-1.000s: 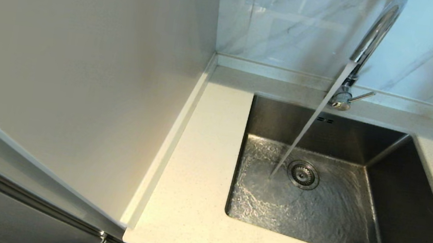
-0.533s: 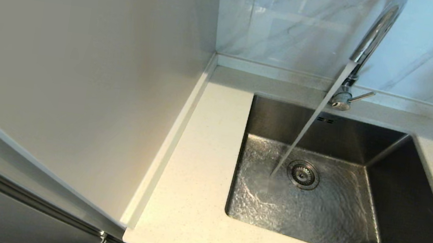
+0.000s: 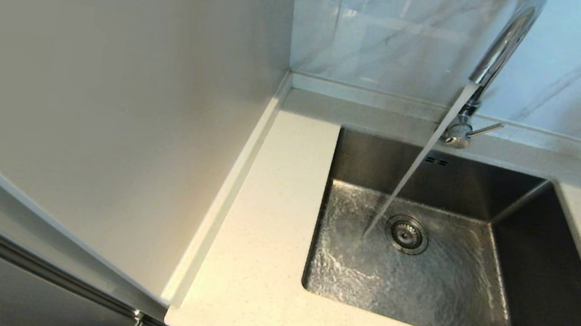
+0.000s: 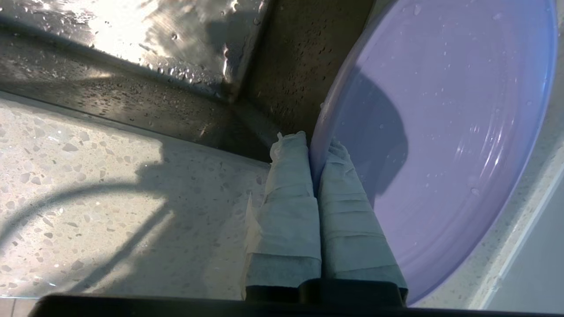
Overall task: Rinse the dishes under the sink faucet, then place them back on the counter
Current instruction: Place the plate on the table
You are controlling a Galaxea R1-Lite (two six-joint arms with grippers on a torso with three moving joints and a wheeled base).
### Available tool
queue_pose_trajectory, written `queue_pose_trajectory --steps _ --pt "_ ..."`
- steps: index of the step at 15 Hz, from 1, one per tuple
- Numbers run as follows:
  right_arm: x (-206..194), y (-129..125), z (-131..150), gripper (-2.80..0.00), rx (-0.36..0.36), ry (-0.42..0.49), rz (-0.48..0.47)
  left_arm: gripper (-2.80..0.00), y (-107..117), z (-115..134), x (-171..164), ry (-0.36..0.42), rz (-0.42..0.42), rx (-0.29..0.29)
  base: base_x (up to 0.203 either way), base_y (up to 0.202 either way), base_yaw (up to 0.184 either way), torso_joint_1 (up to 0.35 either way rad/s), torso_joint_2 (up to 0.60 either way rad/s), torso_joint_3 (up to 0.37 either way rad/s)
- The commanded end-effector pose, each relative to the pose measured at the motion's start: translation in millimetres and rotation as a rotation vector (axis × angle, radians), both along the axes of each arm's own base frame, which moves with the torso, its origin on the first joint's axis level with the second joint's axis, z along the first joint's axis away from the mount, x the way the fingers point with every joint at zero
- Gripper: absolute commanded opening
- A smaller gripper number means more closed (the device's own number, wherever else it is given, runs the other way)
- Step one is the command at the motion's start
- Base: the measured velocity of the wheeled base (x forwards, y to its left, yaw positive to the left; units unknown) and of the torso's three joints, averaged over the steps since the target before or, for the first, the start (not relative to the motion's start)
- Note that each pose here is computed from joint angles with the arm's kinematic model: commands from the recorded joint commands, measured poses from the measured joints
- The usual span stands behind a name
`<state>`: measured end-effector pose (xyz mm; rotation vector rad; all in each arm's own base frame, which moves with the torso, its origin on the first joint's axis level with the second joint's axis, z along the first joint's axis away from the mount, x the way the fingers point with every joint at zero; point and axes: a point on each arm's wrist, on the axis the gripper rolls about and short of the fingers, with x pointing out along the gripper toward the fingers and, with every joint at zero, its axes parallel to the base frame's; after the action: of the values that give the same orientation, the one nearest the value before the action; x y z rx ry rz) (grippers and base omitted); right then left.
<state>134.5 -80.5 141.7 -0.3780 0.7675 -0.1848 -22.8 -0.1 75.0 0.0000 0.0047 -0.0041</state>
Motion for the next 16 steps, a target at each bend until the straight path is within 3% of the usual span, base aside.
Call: queue_pose_trajectory --steps 1,4,5,11,13,16 --pt "1 -2 -2 -2.80 0.010 0.009 -0.015 -2.80 0 0 0 0.000 0.001 0.000 0.000 0.000 0.000 0.000 0.00 0.000" --pt "0 -2 -4 -2.80 0.020 0.013 -0.032 -2.80 0 0 0 0.000 0.001 0.000 0.000 0.000 0.000 0.000 0.00 0.000" --pt "-1 -2 -4 0.00 0.020 0.013 -0.032 -2.80 0 0 0 0.000 0.001 0.000 0.000 0.000 0.000 0.000 0.00 0.000" --pt "-3 -1 -2 0.00 -0.001 -0.001 -0.067 -2.80 0 0 0 0.000 0.001 0.000 0.000 0.000 0.000 0.000 0.00 0.000" --pt "-3 0 6 0.00 -0.032 -0.077 -0.053 -2.80 0 0 0 0.000 0.001 0.000 0.000 0.000 0.000 0.000 0.00 0.000" --pt "-11 8 13 0.00 -0.076 -0.195 0.055 -2.80 0 0 0 0.000 0.001 0.000 0.000 0.000 0.000 0.000 0.00 0.000"
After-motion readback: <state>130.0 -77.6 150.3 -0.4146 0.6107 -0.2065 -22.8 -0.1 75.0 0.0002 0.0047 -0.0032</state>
